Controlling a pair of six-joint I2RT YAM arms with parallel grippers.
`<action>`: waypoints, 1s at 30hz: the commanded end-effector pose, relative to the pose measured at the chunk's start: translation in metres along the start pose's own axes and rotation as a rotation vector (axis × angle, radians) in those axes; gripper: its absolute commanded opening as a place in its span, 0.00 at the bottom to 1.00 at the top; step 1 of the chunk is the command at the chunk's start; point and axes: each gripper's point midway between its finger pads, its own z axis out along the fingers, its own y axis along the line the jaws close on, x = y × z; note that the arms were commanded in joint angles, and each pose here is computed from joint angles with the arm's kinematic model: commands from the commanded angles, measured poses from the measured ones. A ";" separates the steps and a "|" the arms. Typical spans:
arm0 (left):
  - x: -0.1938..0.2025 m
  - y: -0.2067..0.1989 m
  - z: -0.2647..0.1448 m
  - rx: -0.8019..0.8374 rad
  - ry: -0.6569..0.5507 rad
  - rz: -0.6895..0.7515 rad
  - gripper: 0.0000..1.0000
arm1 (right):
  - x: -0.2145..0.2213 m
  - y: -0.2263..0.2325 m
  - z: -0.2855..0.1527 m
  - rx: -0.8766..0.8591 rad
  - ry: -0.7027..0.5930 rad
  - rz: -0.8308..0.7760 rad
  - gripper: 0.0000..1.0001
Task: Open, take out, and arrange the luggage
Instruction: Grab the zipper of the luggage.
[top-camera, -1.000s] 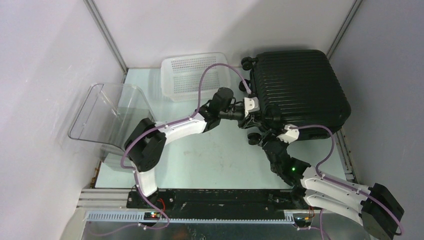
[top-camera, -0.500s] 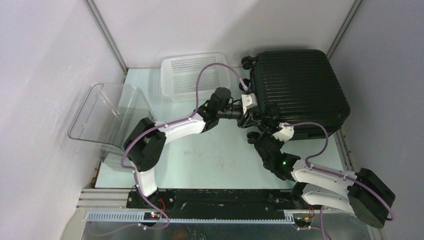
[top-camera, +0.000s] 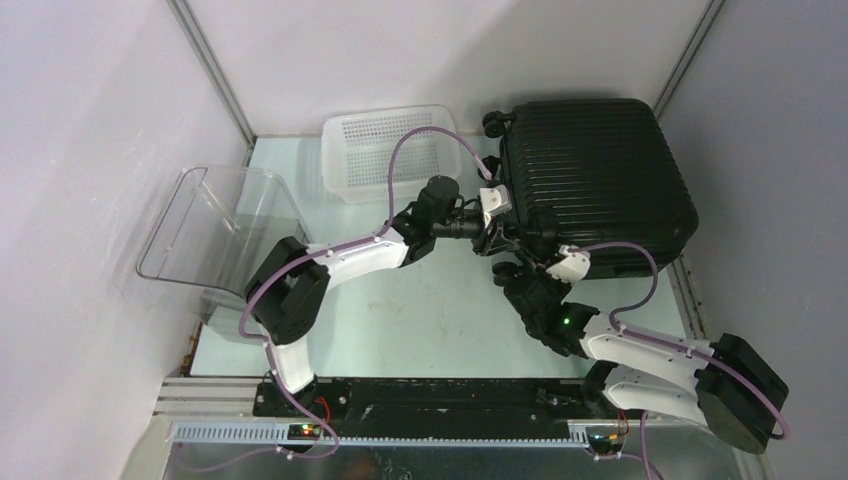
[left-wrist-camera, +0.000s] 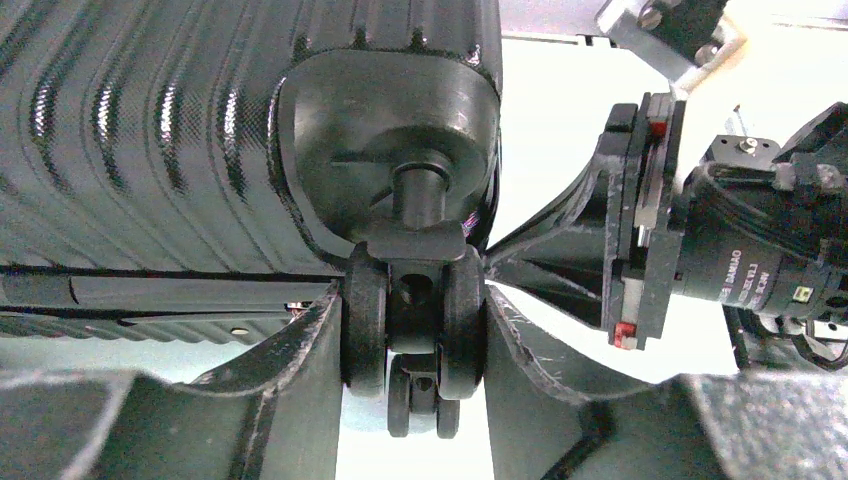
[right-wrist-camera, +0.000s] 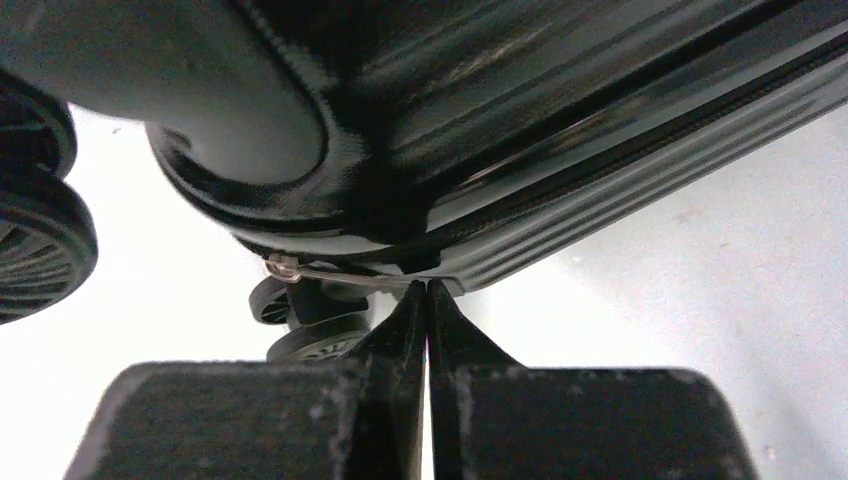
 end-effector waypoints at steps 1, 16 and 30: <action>-0.060 -0.009 -0.018 -0.013 -0.095 0.083 0.00 | -0.036 -0.004 -0.003 0.039 -0.096 -0.021 0.00; -0.071 -0.008 -0.020 -0.026 -0.111 0.016 0.00 | -0.043 0.025 -0.020 -0.348 -0.121 -0.130 0.06; -0.088 -0.015 -0.012 -0.022 -0.192 -0.128 0.00 | -0.044 0.037 -0.011 -0.210 -0.127 0.009 0.46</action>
